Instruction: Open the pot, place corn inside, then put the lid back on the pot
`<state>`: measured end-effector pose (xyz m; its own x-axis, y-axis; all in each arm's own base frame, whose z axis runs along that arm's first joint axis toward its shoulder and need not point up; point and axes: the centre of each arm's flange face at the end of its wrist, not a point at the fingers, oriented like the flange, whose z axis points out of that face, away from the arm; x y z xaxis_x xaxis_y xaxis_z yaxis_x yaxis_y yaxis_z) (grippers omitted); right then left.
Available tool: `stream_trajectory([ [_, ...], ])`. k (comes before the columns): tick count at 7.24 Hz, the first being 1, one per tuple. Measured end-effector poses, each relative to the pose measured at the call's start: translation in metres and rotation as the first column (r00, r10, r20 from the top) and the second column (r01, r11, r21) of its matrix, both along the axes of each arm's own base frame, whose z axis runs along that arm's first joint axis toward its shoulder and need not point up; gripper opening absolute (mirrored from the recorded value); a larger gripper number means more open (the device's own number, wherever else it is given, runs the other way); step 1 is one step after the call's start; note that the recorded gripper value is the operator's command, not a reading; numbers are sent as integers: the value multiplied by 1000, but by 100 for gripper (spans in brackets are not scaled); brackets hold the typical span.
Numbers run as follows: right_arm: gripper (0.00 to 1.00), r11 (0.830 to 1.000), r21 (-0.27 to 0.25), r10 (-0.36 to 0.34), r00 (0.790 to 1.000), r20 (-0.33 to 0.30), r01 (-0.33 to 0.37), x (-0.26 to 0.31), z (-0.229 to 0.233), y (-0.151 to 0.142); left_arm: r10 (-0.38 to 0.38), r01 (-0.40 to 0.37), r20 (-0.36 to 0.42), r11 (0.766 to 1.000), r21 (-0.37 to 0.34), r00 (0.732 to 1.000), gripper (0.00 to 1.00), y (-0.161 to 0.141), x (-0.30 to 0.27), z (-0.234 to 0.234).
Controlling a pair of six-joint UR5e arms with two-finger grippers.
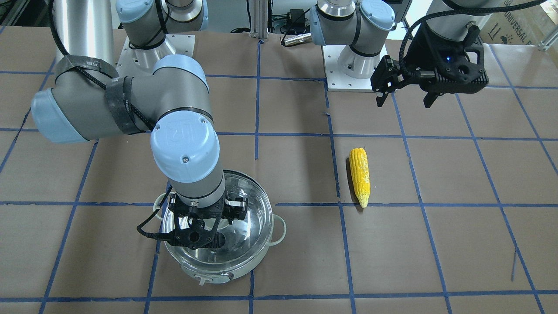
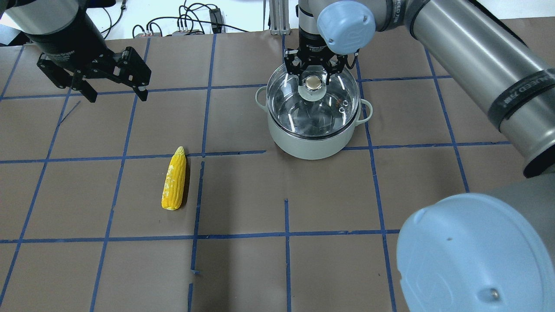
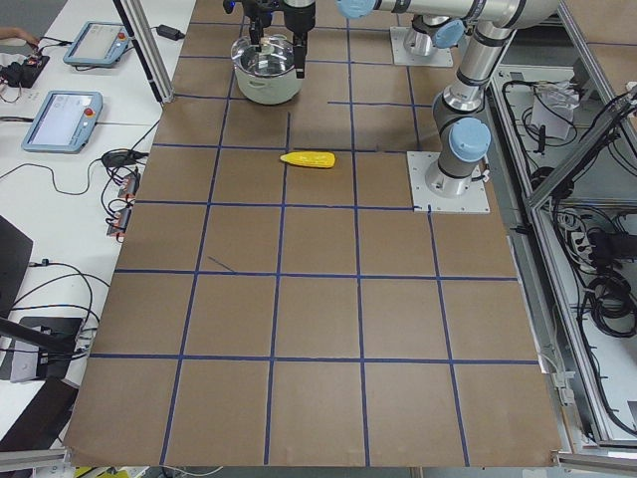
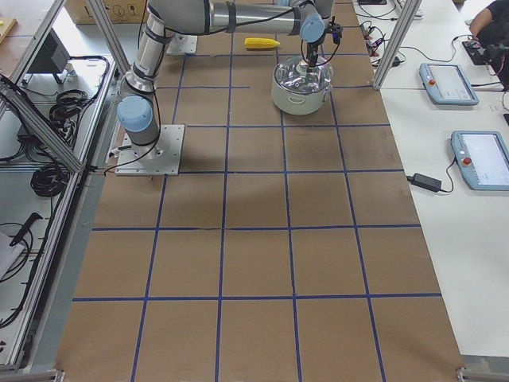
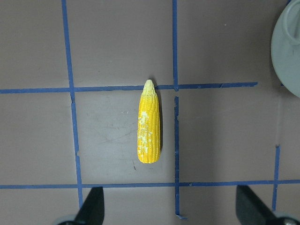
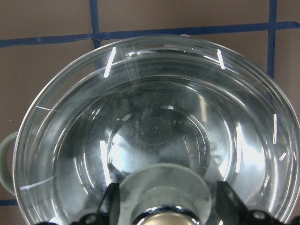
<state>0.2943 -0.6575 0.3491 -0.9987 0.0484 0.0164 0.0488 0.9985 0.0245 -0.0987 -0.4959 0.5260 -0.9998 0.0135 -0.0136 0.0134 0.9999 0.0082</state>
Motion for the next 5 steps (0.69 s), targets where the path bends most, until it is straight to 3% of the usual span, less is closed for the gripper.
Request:
stream_trajectory([
  [1, 39, 1000, 14, -2, 1000, -3, 2, 0, -1, 2, 0, 0, 0, 1000, 0, 1000, 100, 0, 0, 0],
  [5, 38, 999, 34, -8, 1000, -10, 8, -6, 11, 3, 0, 0, 0, 1000, 0, 1000, 100, 0, 0, 0],
])
